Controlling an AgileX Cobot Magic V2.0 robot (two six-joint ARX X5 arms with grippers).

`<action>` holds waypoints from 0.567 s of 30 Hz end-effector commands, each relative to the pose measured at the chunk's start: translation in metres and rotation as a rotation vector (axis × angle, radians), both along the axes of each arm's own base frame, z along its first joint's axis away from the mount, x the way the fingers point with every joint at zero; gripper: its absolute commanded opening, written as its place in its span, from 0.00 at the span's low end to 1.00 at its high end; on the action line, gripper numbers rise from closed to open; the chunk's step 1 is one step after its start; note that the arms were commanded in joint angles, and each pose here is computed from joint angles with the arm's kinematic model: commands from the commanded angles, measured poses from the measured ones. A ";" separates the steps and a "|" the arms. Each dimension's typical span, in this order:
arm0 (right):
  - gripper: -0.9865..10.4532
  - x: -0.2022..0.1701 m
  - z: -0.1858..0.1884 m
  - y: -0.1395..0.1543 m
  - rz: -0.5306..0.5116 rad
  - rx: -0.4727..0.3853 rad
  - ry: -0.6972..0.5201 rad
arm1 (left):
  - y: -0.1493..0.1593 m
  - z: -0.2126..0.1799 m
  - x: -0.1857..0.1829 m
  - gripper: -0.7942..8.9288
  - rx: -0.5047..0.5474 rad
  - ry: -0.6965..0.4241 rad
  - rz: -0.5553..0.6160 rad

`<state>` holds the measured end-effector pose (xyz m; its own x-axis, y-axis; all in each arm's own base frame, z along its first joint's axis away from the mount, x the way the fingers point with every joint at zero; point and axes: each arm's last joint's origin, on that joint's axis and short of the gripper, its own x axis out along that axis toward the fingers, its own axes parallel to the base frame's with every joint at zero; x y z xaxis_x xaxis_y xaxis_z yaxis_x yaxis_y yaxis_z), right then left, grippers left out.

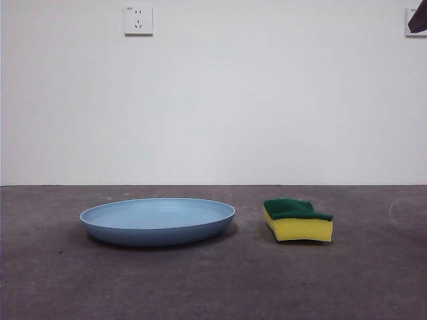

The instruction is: Pick up the plate,pick up the cloth,clean the plate with the cloth

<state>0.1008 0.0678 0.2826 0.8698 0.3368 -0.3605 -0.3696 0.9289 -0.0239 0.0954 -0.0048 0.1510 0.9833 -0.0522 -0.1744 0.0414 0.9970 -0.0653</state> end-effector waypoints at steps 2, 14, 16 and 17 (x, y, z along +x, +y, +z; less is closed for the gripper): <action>0.09 0.000 -0.001 0.000 -0.004 0.009 0.001 | 0.000 -0.004 0.001 0.08 -0.027 0.009 0.008; 0.09 0.000 -0.001 0.000 -0.005 0.009 0.001 | 0.001 -0.004 0.001 0.08 -0.027 0.009 0.012; 0.09 0.000 -0.001 0.000 -0.004 0.008 0.001 | 0.001 -0.004 0.001 0.08 -0.027 0.009 0.012; 0.09 0.000 -0.001 0.000 -0.005 0.009 0.001 | 0.001 -0.004 0.001 0.08 -0.027 0.009 0.012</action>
<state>0.1009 0.0678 0.2825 0.8696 0.3367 -0.3611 -0.3696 0.9289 -0.0241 0.0954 -0.0046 0.1511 0.9836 -0.0500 -0.1733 0.0349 0.9954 -0.0889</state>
